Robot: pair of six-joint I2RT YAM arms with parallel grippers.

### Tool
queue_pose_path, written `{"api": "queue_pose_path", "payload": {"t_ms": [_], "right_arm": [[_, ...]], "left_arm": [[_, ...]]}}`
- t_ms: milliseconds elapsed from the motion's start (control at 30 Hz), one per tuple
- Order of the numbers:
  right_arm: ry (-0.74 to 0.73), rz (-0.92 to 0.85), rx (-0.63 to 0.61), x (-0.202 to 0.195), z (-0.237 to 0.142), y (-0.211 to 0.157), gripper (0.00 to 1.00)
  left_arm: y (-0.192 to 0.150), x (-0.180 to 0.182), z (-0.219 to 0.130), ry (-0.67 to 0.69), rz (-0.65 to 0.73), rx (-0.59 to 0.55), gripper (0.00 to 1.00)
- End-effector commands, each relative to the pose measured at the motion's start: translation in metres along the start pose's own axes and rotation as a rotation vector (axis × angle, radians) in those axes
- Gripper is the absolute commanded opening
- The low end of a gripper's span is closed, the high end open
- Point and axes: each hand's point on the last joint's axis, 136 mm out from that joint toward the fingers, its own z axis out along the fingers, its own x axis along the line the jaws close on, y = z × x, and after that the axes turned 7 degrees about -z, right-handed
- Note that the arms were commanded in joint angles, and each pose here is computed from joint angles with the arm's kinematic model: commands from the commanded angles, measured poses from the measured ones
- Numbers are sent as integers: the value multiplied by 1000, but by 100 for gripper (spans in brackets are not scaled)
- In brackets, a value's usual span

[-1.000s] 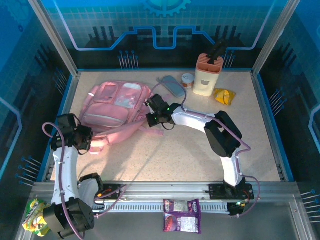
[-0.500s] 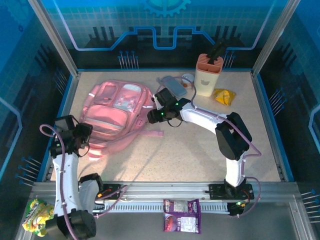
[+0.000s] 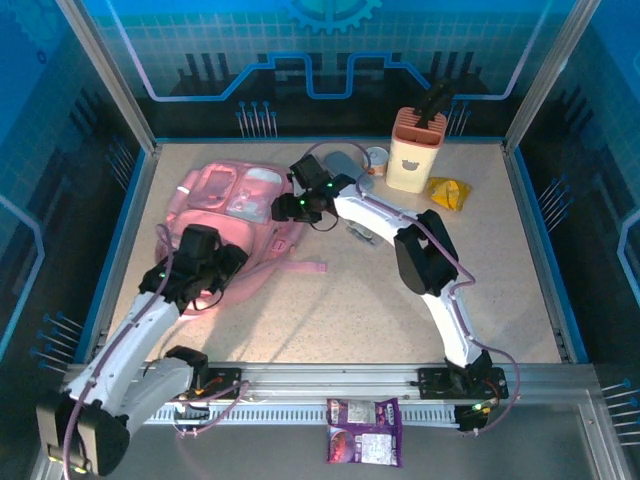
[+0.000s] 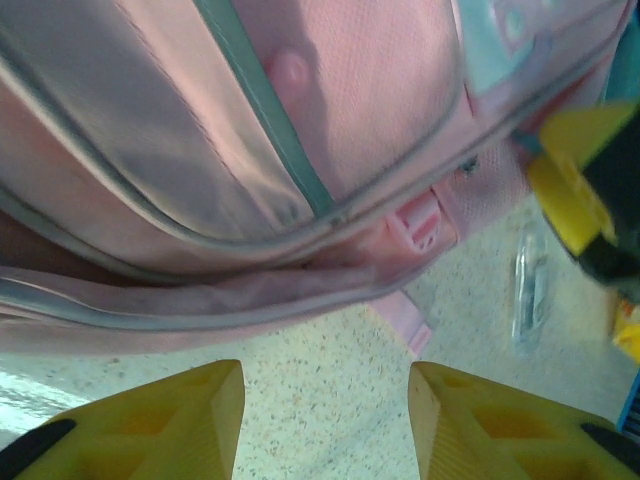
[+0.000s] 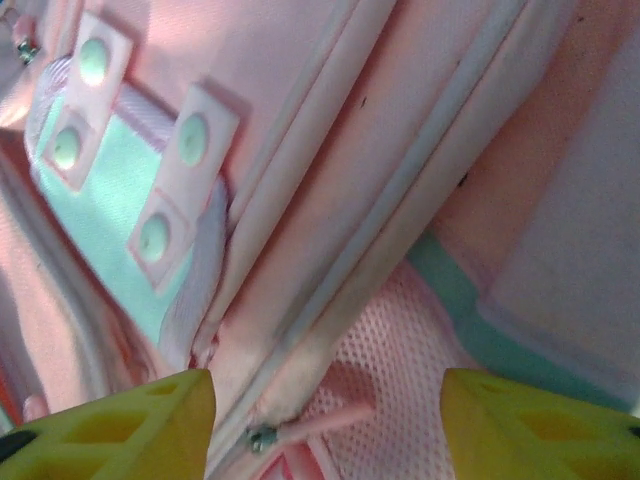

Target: Pack the student bag

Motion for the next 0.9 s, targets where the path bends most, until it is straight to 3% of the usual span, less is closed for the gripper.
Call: {"api": "queue_pose_path", "payload": {"t_ms": [0, 267, 367, 433, 533, 600, 867], "right_arm": [[-2, 67, 24, 2, 9, 0, 59], [-11, 99, 36, -13, 44, 5, 51], [-5, 97, 24, -14, 48, 10, 40], [7, 100, 7, -10, 45, 13, 24], [35, 84, -51, 0, 29, 23, 7], [62, 77, -86, 6, 13, 27, 1], [150, 30, -148, 31, -52, 14, 0]], "left_arm": [[-7, -10, 17, -7, 11, -25, 47], [-42, -10, 48, 37, 60, 53, 37], [-53, 11, 60, 94, 35, 84, 33], [-60, 23, 66, 98, 14, 103, 29], [-62, 43, 70, 128, -5, 97, 27], [-59, 58, 70, 166, -9, 73, 27], [-7, 101, 61, 291, -21, -67, 28]]}}
